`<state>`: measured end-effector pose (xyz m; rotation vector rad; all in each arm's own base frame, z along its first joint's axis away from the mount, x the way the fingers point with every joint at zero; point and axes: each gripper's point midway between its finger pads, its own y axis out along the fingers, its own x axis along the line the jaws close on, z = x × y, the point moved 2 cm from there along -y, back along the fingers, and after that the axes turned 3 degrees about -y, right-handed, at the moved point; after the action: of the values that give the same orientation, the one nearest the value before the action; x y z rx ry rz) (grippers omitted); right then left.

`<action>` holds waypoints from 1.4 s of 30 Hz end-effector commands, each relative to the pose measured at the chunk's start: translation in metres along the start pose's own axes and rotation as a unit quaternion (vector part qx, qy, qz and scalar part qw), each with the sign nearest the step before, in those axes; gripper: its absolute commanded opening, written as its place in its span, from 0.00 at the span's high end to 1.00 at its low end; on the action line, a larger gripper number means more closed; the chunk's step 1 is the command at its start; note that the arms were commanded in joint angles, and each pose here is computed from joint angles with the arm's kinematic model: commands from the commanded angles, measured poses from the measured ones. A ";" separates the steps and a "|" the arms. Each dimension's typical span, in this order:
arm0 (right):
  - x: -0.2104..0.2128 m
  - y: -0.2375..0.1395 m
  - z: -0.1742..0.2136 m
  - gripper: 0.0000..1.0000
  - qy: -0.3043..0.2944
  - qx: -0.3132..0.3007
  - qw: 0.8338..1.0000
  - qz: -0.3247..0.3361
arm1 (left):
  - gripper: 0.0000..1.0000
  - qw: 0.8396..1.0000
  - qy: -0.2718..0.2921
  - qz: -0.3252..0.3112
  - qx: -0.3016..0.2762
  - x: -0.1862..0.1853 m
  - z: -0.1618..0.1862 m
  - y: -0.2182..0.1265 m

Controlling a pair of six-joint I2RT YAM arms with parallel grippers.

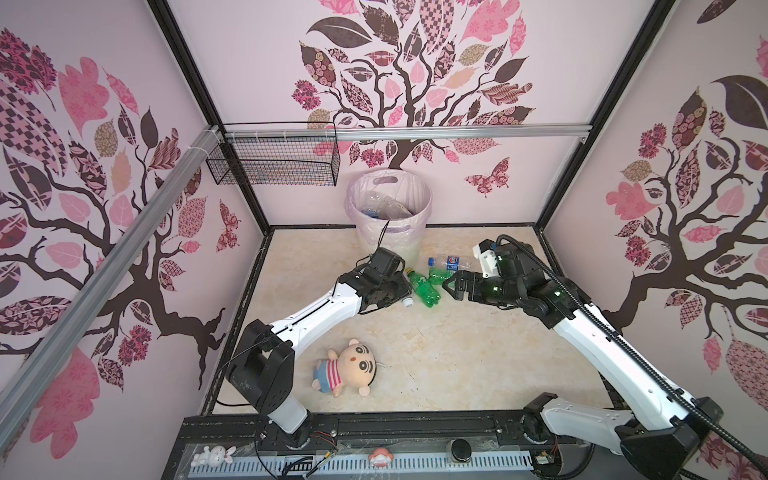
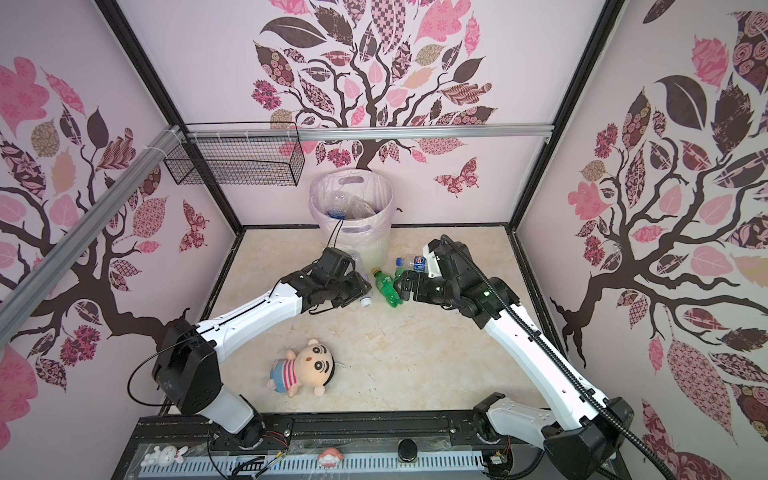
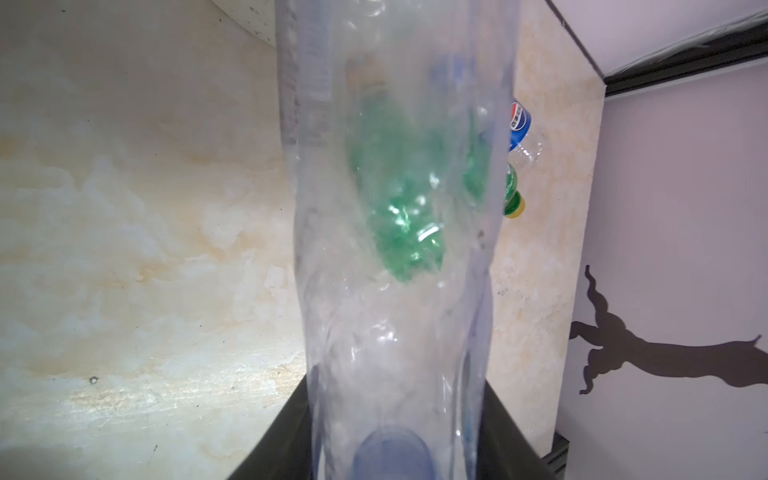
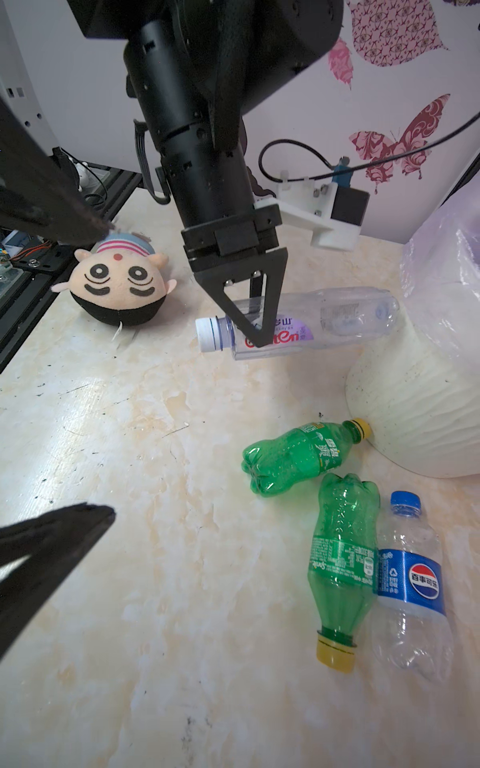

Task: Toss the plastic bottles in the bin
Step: 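Lift the Ganten bottle with the left gripper toward the right gripper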

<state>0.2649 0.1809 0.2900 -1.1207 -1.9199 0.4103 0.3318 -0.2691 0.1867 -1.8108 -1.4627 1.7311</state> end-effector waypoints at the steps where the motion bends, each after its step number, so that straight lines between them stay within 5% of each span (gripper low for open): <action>1: 0.004 -0.014 -0.002 0.00 -0.008 -0.021 1.000 -0.013 | 0.58 0.999 -0.040 0.014 -0.014 -0.001 -0.006 -0.018; 17: 0.045 0.001 -0.036 0.00 0.006 -0.036 0.994 -0.105 | 0.59 0.969 -0.213 0.127 -0.012 -0.044 -0.044 -0.075; 28: 0.074 0.019 -0.033 0.13 0.010 -0.010 0.985 -0.172 | 0.59 0.960 -0.238 0.145 0.005 -0.060 -0.045 -0.090; 42: 0.079 0.047 -0.017 0.25 0.004 0.032 0.984 -0.177 | 0.61 0.956 -0.254 0.149 0.016 -0.070 -0.031 -0.091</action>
<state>0.2808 0.2625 0.3063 -0.7449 -2.0207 0.2757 0.3320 -0.2616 0.2886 -1.6710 -1.3755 2.4788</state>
